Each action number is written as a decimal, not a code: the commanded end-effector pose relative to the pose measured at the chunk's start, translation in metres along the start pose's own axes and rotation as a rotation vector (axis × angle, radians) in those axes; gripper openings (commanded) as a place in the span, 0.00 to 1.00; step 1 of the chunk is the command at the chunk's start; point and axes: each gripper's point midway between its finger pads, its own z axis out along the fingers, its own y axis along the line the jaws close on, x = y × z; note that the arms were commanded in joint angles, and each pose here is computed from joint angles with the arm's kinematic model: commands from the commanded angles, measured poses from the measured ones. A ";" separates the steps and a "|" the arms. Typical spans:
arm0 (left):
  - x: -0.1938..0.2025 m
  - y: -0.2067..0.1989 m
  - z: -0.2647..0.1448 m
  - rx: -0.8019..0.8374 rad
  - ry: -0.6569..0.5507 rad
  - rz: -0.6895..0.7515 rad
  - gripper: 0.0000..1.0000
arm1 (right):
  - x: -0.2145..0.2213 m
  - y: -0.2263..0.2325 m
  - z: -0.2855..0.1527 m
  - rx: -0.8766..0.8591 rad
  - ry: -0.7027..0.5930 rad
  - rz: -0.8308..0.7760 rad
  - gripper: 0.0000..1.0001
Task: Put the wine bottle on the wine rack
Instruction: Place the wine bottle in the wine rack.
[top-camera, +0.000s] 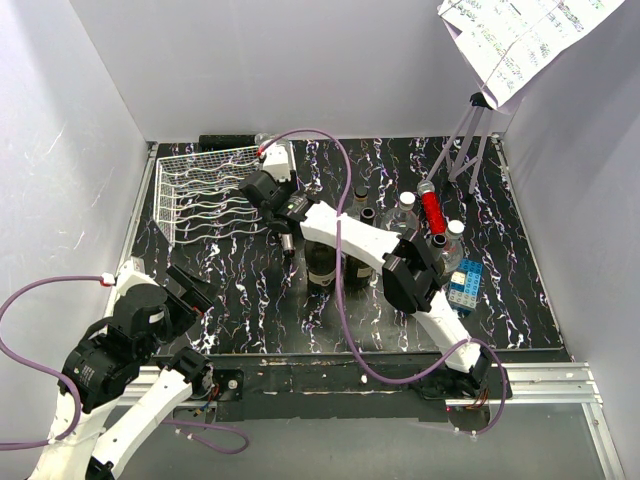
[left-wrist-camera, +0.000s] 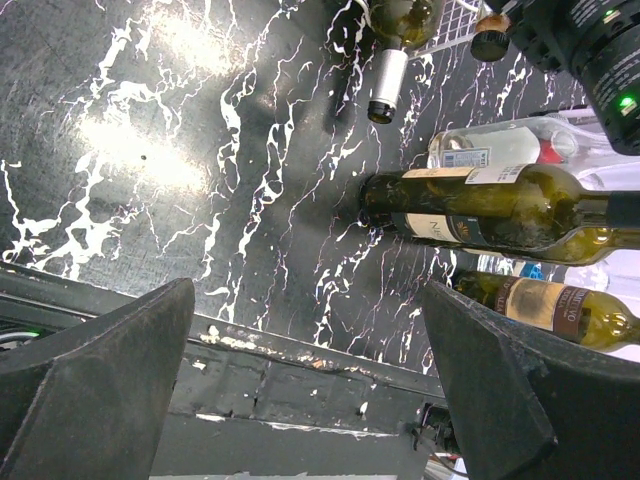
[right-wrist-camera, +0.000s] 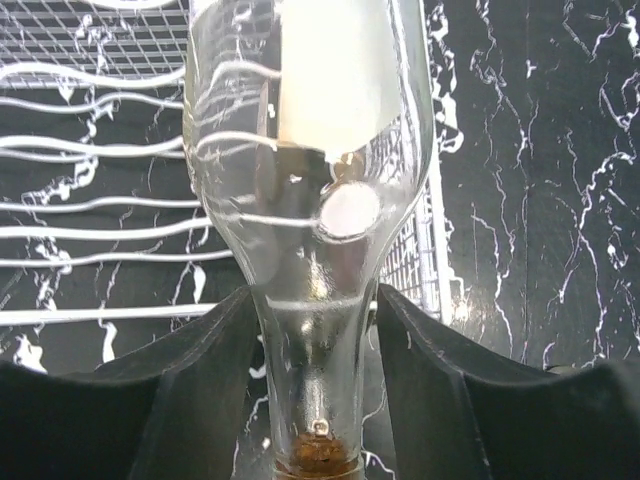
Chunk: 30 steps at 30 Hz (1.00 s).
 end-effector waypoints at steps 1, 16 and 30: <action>-0.003 0.004 -0.001 -0.020 -0.017 -0.004 0.98 | -0.062 -0.018 -0.001 0.066 -0.160 0.166 0.60; -0.005 0.003 0.002 -0.021 -0.025 0.003 0.98 | -0.084 -0.025 -0.015 0.040 -0.198 0.134 0.87; -0.010 -0.005 0.003 0.007 -0.046 0.027 0.98 | -0.150 -0.026 -0.074 -0.093 -0.320 0.132 0.90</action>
